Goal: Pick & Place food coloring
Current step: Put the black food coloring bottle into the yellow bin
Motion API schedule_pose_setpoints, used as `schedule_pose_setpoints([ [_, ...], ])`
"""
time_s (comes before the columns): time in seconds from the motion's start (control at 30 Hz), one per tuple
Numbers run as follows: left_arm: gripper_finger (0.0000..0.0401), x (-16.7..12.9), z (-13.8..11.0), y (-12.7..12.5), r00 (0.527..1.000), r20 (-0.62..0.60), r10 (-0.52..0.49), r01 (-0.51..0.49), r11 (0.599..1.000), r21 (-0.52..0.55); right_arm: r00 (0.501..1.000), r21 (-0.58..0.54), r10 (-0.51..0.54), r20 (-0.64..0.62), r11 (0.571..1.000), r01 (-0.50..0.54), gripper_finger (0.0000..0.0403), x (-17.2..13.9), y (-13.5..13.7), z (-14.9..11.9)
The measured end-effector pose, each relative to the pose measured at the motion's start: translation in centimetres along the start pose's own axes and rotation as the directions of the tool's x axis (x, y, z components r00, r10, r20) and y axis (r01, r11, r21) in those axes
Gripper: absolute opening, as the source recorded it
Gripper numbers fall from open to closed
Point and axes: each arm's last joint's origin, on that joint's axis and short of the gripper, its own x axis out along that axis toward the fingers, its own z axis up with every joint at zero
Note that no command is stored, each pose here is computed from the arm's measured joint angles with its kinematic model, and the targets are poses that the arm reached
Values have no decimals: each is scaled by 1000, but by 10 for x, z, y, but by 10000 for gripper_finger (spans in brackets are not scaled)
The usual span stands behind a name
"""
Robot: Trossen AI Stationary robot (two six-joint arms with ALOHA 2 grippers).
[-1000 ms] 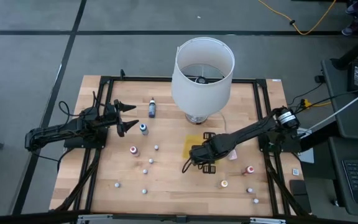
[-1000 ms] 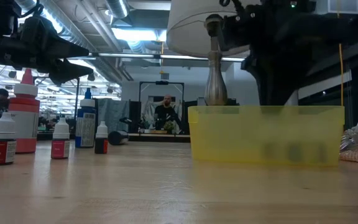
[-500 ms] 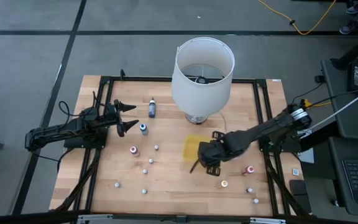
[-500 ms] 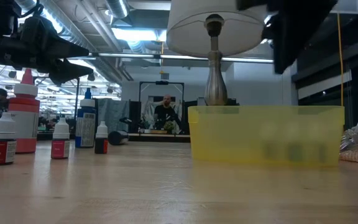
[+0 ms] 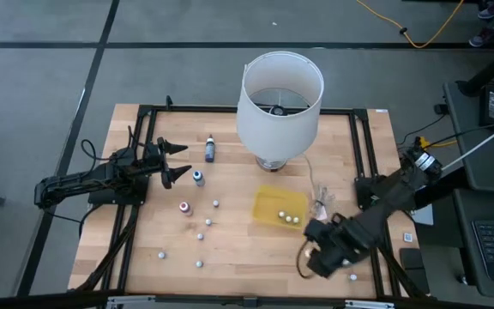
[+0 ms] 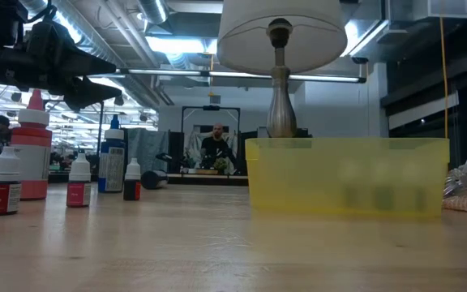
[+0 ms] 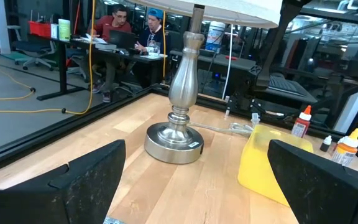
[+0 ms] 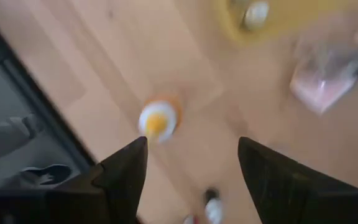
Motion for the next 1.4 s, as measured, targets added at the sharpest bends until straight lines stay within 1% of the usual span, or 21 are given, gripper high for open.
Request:
schedule_pose_setpoints([
  [0.13, 389, 0, 0, 0, 1000, 0, 0, 0, 1000, 0, 1000, 45, -4, -16, 999, 5, 252, -3, 4, -31],
  [0.33, 389, 0, 0, 0, 1000, 0, 0, 0, 1000, 0, 999, 111, -10, -30, 994, 13, 252, -7, 5, -68],
  [0.5, 389, 0, 0, 0, 1000, 0, 0, 0, 1000, 0, 998, 197, -57, -33, 978, 62, 252, -10, -1, -90],
  [0.63, 389, 0, 0, 0, 1000, 0, 0, 0, 1000, 0, 995, 267, -95, -28, 959, 99, 252, -4, -7, -102],
  [0.77, 389, 0, 0, 0, 1000, 0, 0, 0, 1000, 0, 991, 335, -132, -33, 932, 135, 252, 11, -15, -110],
  [0.87, 389, 0, 0, 0, 1000, 0, 0, 0, 1000, 0, 989, 381, -137, -55, 913, 148, 252, 25, -18, -112],
  [1.07, 389, 0, 0, 0, 1000, 0, 0, 0, 1000, 0, 995, 426, -68, -75, 900, 94, 252, 54, -20, -112],
  [1.27, 389, 0, 0, 0, 1000, 0, 0, 0, 1000, 0, 994, 443, -92, -67, 889, 112, 252, 78, -26, -108],
  [1.4, 389, 0, 0, 0, 1000, 0, 0, 0, 1000, 0, 994, 446, -85, -67, 889, 107, 252, 86, -25, -108],
])
